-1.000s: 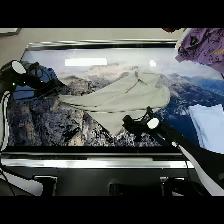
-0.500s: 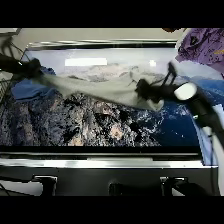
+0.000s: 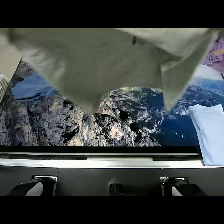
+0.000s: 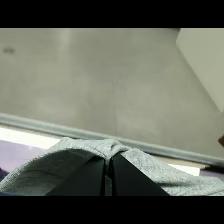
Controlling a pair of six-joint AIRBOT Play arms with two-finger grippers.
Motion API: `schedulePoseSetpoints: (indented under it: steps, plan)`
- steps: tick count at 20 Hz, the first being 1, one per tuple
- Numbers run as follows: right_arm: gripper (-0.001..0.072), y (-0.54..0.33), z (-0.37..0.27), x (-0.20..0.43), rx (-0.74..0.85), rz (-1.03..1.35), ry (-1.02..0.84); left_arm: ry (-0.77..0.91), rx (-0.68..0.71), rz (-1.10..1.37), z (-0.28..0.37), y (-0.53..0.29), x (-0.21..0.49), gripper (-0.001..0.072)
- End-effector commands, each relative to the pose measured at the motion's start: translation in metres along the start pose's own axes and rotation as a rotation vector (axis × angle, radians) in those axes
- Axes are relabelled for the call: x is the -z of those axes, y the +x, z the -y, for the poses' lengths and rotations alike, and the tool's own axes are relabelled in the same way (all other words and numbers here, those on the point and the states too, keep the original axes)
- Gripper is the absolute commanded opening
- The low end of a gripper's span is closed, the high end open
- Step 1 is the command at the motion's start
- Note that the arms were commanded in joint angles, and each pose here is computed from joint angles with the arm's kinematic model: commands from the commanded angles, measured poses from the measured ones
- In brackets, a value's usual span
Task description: Fold the clothes and pants, and hang the long-sleeved shirts on hangers.
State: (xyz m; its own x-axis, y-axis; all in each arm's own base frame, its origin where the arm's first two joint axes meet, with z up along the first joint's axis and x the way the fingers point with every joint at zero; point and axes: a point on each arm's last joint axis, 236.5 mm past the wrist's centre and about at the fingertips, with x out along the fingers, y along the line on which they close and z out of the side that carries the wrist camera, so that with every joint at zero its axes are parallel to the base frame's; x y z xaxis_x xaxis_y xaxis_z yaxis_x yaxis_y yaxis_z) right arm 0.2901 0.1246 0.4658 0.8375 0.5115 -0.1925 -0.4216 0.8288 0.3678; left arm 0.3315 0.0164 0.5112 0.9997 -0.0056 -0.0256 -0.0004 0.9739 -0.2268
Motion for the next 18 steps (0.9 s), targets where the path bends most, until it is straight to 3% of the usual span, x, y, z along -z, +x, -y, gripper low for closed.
schedulePoseSetpoints:
  steps: [1, 4, 7, 14, 18]
  plan:
    - [0.0034, -0.047, -0.023, -0.013, 0.006, 0.076, -0.014, 0.062, -0.029, 0.206, 0.011, -0.085, -0.052, 0.0020]
    - [0.0034, -0.027, -0.007, -0.010, 0.032, 0.037, 0.041, 0.040, -0.032, 0.202, 0.009, -0.081, -0.050, 0.0020]
    - [0.0035, 0.033, 0.037, 0.016, 0.088, -0.098, 0.135, -0.020, -0.033, 0.048, -0.006, -0.022, -0.003, 0.0020]
    - [0.0035, 0.220, 0.193, 0.189, 0.264, -0.591, 0.457, -0.121, -0.104, -0.567, -0.069, 0.188, 0.256, 0.0020]
    - [0.0038, 0.299, 0.261, 0.286, 0.321, -0.681, 0.613, -0.174, -0.121, -0.720, -0.088, 0.266, 0.392, 0.0020]
